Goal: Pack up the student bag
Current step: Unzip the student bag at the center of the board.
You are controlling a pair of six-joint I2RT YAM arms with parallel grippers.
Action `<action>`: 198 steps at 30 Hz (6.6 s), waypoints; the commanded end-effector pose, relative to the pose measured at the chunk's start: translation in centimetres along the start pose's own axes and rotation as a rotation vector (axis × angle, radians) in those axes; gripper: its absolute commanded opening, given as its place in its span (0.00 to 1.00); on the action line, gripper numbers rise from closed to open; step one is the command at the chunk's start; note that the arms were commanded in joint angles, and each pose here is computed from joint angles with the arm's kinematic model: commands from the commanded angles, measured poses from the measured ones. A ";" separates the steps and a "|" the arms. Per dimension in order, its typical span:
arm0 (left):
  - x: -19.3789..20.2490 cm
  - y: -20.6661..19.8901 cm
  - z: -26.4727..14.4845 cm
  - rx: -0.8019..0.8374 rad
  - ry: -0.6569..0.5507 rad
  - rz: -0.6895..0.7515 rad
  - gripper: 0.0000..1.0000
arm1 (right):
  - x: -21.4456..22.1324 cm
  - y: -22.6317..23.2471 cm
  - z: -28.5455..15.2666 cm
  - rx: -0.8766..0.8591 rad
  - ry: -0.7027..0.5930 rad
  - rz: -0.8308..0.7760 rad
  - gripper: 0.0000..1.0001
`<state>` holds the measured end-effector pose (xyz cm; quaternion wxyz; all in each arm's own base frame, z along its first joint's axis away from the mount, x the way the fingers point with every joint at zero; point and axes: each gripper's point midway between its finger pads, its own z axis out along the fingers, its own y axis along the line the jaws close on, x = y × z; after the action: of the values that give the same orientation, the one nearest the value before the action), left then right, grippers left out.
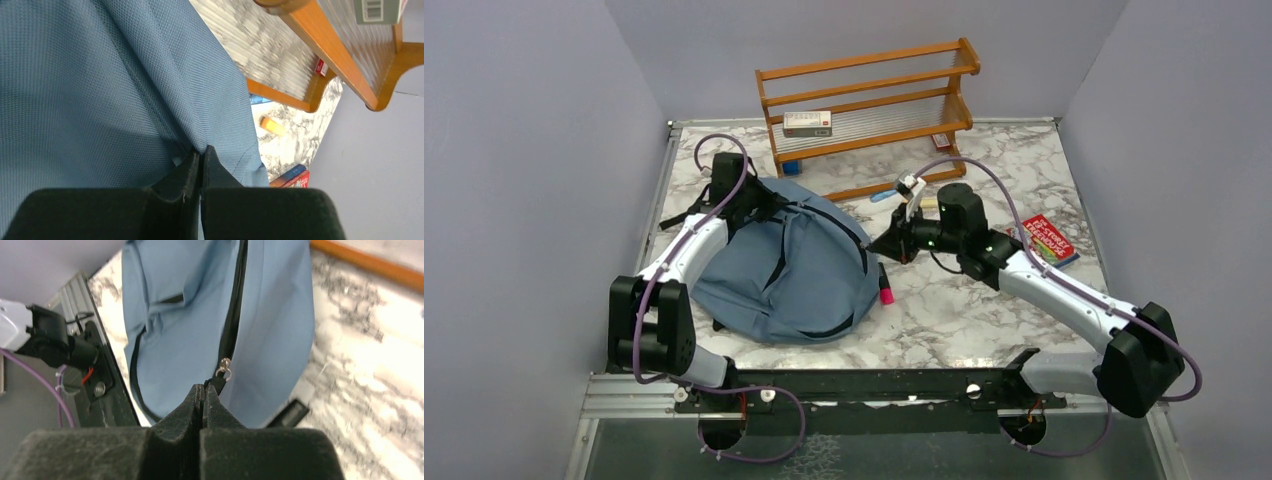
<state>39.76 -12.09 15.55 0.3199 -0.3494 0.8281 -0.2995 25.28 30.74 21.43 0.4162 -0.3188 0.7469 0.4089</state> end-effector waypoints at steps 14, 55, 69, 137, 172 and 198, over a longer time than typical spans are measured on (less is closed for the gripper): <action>-3.7 -1.0 0.0 0.074 -0.049 0.143 0.18 | 8.3 0.6 -3.4 0.060 0.111 0.234 0.01; 12.6 -12.8 -11.2 1.440 -0.150 1.996 0.61 | -6.3 3.9 -4.3 -0.019 -0.115 0.016 0.01; 17.3 -10.1 -8.7 1.414 0.077 2.100 0.62 | -6.8 2.9 -4.5 0.044 -0.129 0.023 0.01; 2.0 -13.7 0.3 0.667 -0.306 1.601 0.00 | 7.6 9.4 -3.7 -0.482 0.296 0.176 0.01; 2.3 -12.1 -6.2 0.747 -0.370 1.297 0.89 | 1.8 -0.2 -1.1 0.314 -0.062 0.336 0.01; 18.6 -8.8 -12.5 1.135 -0.206 1.223 0.88 | -3.0 2.6 -2.3 0.201 -0.166 0.289 0.01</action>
<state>23.67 -26.83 22.73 0.6153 0.3530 0.5803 -0.4000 24.05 29.20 22.28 0.4226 -0.1255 0.8203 0.3642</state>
